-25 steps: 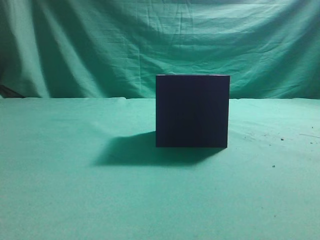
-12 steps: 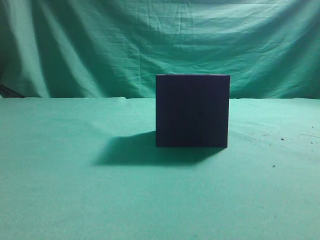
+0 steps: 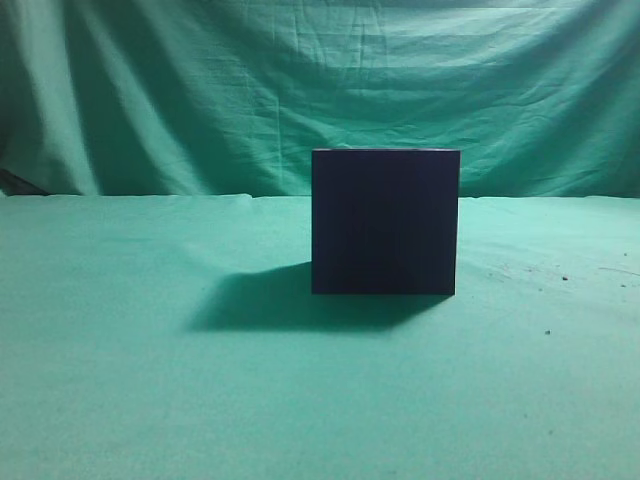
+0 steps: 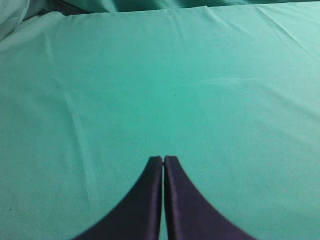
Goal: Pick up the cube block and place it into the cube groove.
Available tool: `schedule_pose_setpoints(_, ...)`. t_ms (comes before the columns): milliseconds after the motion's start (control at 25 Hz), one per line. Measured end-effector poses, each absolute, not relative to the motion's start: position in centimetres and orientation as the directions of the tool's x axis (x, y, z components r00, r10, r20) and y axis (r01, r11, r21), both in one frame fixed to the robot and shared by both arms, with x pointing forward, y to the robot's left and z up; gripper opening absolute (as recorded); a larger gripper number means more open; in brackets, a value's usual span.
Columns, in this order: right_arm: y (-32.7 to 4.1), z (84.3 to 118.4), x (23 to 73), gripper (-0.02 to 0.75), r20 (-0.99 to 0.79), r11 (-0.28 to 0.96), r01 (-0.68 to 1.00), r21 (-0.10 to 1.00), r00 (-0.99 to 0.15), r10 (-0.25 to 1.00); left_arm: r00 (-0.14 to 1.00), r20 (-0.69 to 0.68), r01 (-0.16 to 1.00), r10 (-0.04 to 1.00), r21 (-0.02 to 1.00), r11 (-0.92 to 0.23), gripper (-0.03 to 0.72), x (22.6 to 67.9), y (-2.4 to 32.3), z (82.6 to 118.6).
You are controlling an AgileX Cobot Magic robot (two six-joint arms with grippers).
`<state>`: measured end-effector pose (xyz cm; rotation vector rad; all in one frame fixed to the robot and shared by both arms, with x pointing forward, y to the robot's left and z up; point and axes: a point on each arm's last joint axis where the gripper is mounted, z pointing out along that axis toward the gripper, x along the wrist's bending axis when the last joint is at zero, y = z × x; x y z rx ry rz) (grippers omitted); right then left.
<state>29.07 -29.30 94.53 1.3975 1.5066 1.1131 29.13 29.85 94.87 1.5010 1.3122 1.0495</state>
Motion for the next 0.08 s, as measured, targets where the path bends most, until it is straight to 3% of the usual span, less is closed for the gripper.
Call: schedule_pose_setpoints(80, -29.3, 94.53, 29.07, 0.049, 0.018, 0.01, 0.31, 0.951, -0.088, 0.996, 0.093, 0.054, 0.271, 0.994, 0.959, -0.077, 0.0, 29.13, 29.85, 94.87)
